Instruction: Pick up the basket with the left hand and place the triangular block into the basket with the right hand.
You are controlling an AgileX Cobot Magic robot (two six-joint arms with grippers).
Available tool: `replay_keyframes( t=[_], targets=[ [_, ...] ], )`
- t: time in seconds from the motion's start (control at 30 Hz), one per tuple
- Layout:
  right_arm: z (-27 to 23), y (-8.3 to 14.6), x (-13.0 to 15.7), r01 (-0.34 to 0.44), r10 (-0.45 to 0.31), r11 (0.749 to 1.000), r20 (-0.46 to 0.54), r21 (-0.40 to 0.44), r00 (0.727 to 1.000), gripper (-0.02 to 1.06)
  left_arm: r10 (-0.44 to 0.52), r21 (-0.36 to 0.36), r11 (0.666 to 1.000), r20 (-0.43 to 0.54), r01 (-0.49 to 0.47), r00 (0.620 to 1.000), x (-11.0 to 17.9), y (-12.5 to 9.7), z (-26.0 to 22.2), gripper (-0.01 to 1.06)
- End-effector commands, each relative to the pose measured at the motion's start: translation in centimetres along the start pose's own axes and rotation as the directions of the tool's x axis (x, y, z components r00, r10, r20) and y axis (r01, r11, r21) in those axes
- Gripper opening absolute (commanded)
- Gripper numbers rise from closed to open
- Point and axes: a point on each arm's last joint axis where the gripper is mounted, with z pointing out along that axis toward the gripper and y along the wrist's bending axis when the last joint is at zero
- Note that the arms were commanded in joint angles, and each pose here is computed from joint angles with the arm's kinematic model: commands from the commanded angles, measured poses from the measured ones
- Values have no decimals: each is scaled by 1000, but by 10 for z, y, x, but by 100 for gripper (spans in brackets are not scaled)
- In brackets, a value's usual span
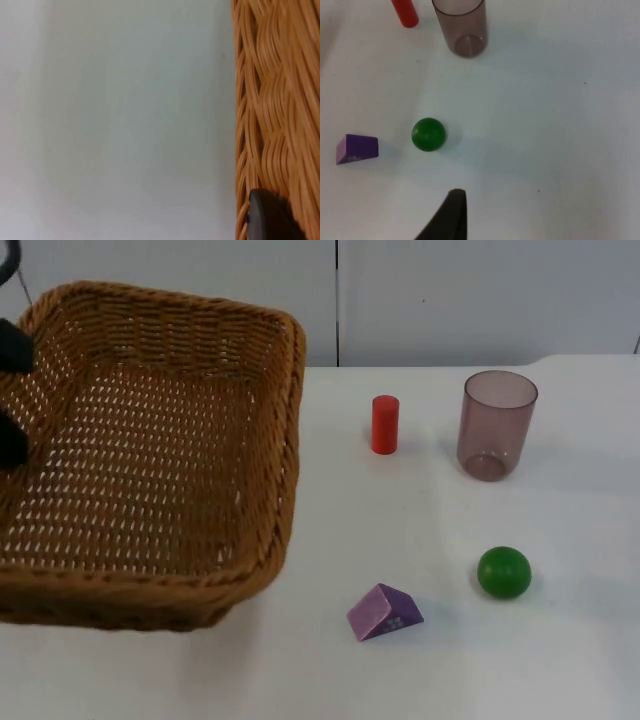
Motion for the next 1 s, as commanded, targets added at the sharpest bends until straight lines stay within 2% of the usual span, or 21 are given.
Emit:
replay_keyframes(
  t=[0.0, 0.4, 0.5, 0.53, 0.57, 0.67, 0.7, 0.73, 0.8, 0.83, 0.87, 0.9, 0.97],
  targets=[
    [-2, 0, -1, -1, 1, 1000, 8, -2, 1000, 105, -34, 61, 998, 44, 31, 998, 6, -4, -4, 0],
    [-2, 2, -1, -9, 10, 1000, 7, -24, 1000, 105, -57, 97, 994, 35, 53, 998, 13, -4, 1, 0],
    [-1, 10, 0, 87, -88, 990, -6, -110, 996, 105, -57, 97, 994, 35, 53, 998, 13, -4, 1, 0],
    [1, 13, 0, 110, -113, 982, -12, -154, 994, 105, -60, 98, 994, 35, 56, 998, 13, -4, 1, 0],
    [1, 13, 0, 110, -113, 982, -12, -154, 994, 105, -60, 98, 994, 35, 56, 998, 13, -4, 1, 0],
    [13, 23, -4, 213, -237, 935, -53, -285, 970, 105, -84, 99, 992, 32, 81, 996, 13, -4, 1, 0],
    [17, 25, -8, 222, -261, 920, -83, -323, 962, 105, -91, 99, 991, 32, 88, 995, 13, -4, 1, 0],
    [17, 25, -8, 222, -261, 920, -83, -323, 962, 105, -91, 99, 991, 32, 88, 995, 13, -4, 1, 0],
    [28, 29, -19, 267, -332, 888, -123, -374, 935, 102, -103, 99, 990, 32, 99, 994, 13, -4, 1, 0],
    [32, 32, -24, 324, -396, 860, -114, -395, 911, 101, -110, 99, 989, 31, 107, 993, 13, -4, 1, 0],
    [41, 40, -33, 414, -496, 803, -96, -429, 863, 99, -113, 99, 989, 31, 109, 993, 13, -4, 1, 0],
    [41, 40, -33, 414, -496, 803, -96, -429, 863, 99, -113, 99, 989, 31, 109, 993, 13, -4, 1, 0],
    [53, 53, -43, 529, -613, 714, -44, -458, 789, 98, -120, 99, 988, 31, 116, 992, 13, -4, 1, 0]
  ],
)
